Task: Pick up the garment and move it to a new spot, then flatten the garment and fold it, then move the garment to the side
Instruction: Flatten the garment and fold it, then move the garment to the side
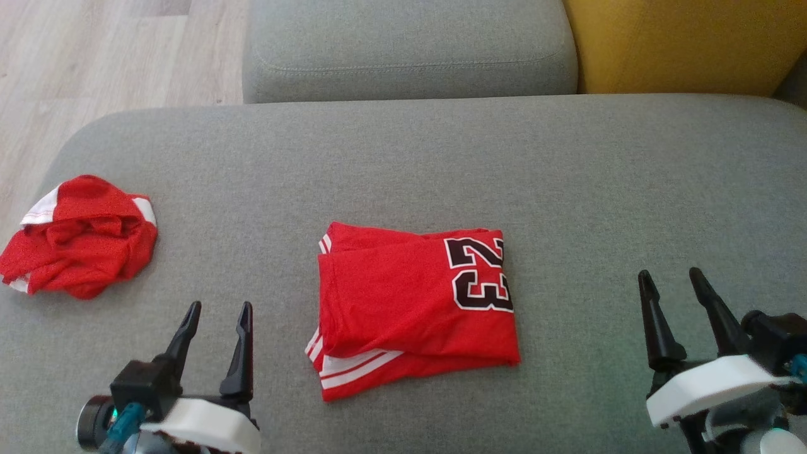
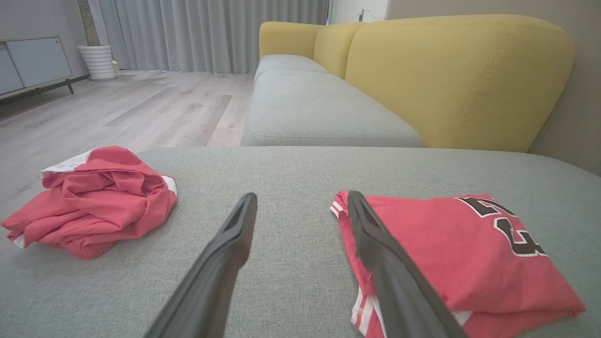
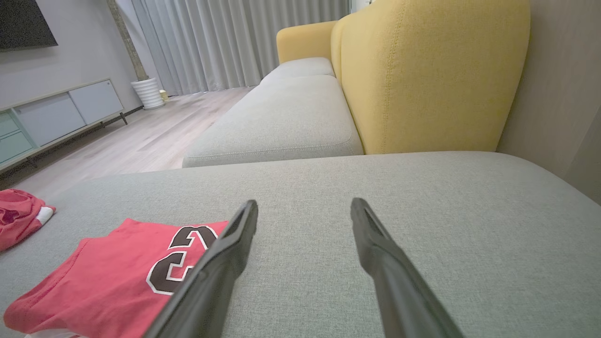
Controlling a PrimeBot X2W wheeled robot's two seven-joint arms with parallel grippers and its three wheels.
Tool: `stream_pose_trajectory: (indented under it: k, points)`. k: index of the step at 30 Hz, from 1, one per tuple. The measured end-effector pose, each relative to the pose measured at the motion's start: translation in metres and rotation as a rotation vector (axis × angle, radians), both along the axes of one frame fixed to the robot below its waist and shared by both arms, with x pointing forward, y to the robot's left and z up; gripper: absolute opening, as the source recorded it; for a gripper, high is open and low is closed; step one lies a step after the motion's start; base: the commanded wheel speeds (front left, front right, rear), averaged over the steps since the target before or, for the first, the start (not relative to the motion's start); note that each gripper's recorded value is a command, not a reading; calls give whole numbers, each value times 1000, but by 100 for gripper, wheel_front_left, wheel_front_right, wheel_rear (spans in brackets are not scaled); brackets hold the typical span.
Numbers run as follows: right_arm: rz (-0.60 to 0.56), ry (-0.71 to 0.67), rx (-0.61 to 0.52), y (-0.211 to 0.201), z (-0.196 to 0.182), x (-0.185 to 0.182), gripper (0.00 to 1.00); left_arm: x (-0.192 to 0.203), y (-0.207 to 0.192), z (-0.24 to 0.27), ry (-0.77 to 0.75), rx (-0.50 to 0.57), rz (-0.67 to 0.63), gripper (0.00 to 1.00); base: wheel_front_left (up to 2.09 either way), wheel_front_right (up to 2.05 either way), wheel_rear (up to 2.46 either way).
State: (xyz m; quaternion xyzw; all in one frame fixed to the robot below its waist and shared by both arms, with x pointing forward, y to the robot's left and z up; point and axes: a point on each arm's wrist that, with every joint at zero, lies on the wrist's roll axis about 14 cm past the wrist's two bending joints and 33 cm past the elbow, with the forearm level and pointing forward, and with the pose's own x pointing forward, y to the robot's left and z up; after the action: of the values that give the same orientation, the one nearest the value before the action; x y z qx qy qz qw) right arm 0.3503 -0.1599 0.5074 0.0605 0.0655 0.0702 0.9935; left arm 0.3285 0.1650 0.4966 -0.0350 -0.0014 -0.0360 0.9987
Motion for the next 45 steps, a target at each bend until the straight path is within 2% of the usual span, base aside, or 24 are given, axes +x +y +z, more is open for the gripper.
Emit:
stream_pose_trajectory:
  k: [16,22,31,39,40,41,42,45]
  points:
    - [-7,15,1,-2,-3,1,100,1,0,-1,5,-14,2,100,0,0,0]
    - [13,108,1,4,-30,8,100,12,3,6,-21,-13,13,100,0,0,0]
    - [213,260,7,76,-78,55,100,36,17,22,-85,-19,62,100,0,0,0]
    - [345,488,-23,117,-140,39,100,35,33,16,-72,-23,119,100,0,0,0]
    - [349,496,-18,119,-142,40,61,36,34,16,-69,-24,123,100,0,0,0]
    - [353,501,-21,120,-142,44,36,37,35,15,-67,-24,126,100,0,0,0]
    - [355,493,-20,122,-140,48,0,38,35,14,-64,-25,127,100,0,0,0]
    - [353,481,-22,123,-136,56,0,40,34,13,-62,-25,123,100,0,0,0]
